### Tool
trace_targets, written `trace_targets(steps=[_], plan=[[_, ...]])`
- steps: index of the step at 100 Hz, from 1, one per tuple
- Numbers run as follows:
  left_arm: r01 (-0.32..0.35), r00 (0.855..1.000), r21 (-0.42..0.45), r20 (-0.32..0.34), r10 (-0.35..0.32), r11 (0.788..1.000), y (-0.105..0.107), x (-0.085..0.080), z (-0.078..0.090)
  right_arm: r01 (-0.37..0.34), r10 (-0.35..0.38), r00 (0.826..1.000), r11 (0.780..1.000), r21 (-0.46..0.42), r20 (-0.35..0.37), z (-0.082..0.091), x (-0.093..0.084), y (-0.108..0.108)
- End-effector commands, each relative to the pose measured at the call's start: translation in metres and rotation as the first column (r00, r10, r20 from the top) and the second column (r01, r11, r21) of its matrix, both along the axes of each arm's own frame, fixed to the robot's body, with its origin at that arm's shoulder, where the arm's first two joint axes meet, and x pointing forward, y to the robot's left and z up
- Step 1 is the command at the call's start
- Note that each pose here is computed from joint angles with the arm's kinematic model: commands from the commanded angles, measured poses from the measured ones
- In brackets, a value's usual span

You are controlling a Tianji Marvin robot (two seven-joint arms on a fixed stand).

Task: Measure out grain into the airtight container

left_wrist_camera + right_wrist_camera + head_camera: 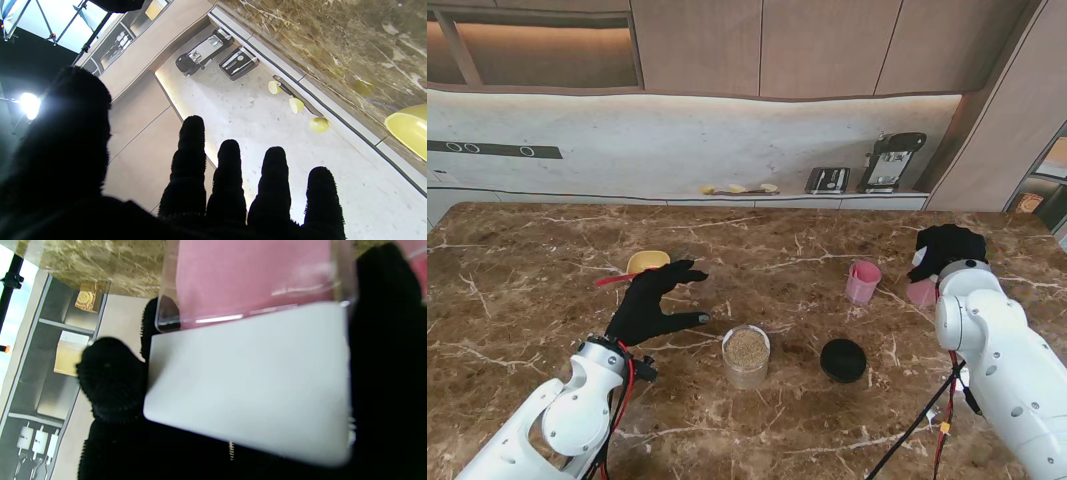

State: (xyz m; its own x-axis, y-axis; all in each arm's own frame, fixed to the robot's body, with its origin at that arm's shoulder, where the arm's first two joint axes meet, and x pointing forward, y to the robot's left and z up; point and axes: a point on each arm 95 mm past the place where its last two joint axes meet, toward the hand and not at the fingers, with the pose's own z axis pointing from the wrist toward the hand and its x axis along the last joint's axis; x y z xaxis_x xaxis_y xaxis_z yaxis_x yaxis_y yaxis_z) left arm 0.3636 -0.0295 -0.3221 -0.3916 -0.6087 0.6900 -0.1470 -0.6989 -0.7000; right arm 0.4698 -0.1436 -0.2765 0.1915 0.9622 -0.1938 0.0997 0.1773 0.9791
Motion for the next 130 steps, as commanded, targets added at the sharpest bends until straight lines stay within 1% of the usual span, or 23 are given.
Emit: trace_targets(steps=[1,14,31,57,68,87,107,120,130], plan=[[0.001,1.0,-0.002,-0.007,-0.001,1.0,-0.002,-0.003,-0.003,0.026,-0.025,0.998,1.0,0.015,-0.055,-0.013,-0.003,-0.001],[0.001,1.0,-0.013,-0.01,-0.001,1.0,-0.004,-0.003,-0.004,0.028,-0.027,0.996,0.999,0.015,-0.085,-0.025,-0.003,-0.001],[0.005,1.0,-0.017,-0.014,-0.006,1.0,-0.008,-0.002,-0.007,0.042,-0.039,0.994,0.999,0.028,-0.103,-0.038,-0.004,-0.001],[0.004,1.0,-0.022,-0.02,-0.005,1.0,-0.009,-0.001,-0.011,0.047,-0.047,0.992,0.999,0.001,-0.119,-0.04,-0.007,-0.004],[0.004,1.0,-0.01,-0.03,-0.004,1.0,-0.009,0.0,-0.015,0.031,-0.036,0.989,0.999,-0.035,-0.142,-0.041,-0.009,-0.004],[0.003,0.999,-0.006,-0.04,-0.004,1.0,-0.01,0.0,-0.018,0.02,-0.027,0.988,0.999,-0.049,-0.152,-0.041,-0.013,-0.003],[0.007,0.999,0.0,-0.04,-0.007,1.0,-0.01,0.001,-0.019,0.002,-0.008,0.992,0.999,-0.047,-0.126,-0.034,-0.016,-0.001],[0.012,0.999,0.005,-0.038,-0.012,1.0,-0.011,0.001,-0.02,-0.02,0.017,0.998,0.999,-0.035,-0.065,-0.026,-0.018,0.0],[0.015,0.999,0.005,-0.042,-0.015,1.0,-0.011,0.001,-0.021,-0.04,0.04,0.999,0.999,-0.032,-0.02,-0.016,-0.02,0.002]])
